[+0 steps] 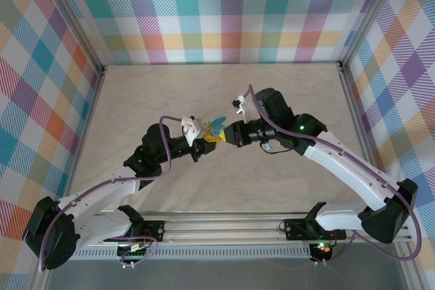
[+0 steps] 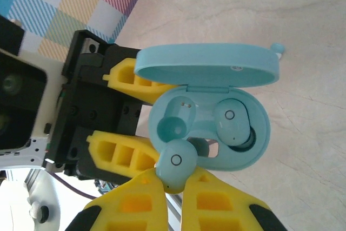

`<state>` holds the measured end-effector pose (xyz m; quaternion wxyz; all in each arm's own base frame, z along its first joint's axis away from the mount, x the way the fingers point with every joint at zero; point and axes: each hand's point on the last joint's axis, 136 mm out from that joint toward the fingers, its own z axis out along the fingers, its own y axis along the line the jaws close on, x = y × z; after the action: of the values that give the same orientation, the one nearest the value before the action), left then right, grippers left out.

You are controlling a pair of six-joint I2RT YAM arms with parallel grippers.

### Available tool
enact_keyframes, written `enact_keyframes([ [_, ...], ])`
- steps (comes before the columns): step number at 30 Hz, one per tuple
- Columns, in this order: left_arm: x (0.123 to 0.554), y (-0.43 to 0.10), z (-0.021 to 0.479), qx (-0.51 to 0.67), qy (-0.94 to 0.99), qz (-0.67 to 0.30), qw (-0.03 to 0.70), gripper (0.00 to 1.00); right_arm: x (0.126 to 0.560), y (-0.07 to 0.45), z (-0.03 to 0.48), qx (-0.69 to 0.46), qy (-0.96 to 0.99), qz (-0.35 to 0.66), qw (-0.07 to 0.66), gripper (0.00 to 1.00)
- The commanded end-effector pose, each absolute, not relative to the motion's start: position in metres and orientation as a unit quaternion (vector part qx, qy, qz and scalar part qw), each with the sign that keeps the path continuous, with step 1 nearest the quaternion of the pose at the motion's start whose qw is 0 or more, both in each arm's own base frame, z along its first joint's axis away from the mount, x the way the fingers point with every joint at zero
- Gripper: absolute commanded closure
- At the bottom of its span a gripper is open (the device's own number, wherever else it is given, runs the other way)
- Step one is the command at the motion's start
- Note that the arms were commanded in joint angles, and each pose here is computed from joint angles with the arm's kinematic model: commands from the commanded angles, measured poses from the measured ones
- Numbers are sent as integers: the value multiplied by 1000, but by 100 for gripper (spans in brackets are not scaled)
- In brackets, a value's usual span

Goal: Insert the wireless bluetooth earbuds into the charging case

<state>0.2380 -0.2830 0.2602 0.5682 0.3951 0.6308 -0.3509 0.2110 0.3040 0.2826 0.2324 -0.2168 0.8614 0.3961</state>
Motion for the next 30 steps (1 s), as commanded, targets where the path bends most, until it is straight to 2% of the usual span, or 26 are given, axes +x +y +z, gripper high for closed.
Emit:
enact_keyframes([
  [1,230,-291,281,409,597,-363,586,100,211,308,287,-234,858,395,231,90],
  [20,231,-292,283,412,598,-362,584,100,219,313,297,-241,854,393,242,90],
  [30,228,-290,285,414,598,-362,583,100,226,317,275,-244,869,368,221,89],
])
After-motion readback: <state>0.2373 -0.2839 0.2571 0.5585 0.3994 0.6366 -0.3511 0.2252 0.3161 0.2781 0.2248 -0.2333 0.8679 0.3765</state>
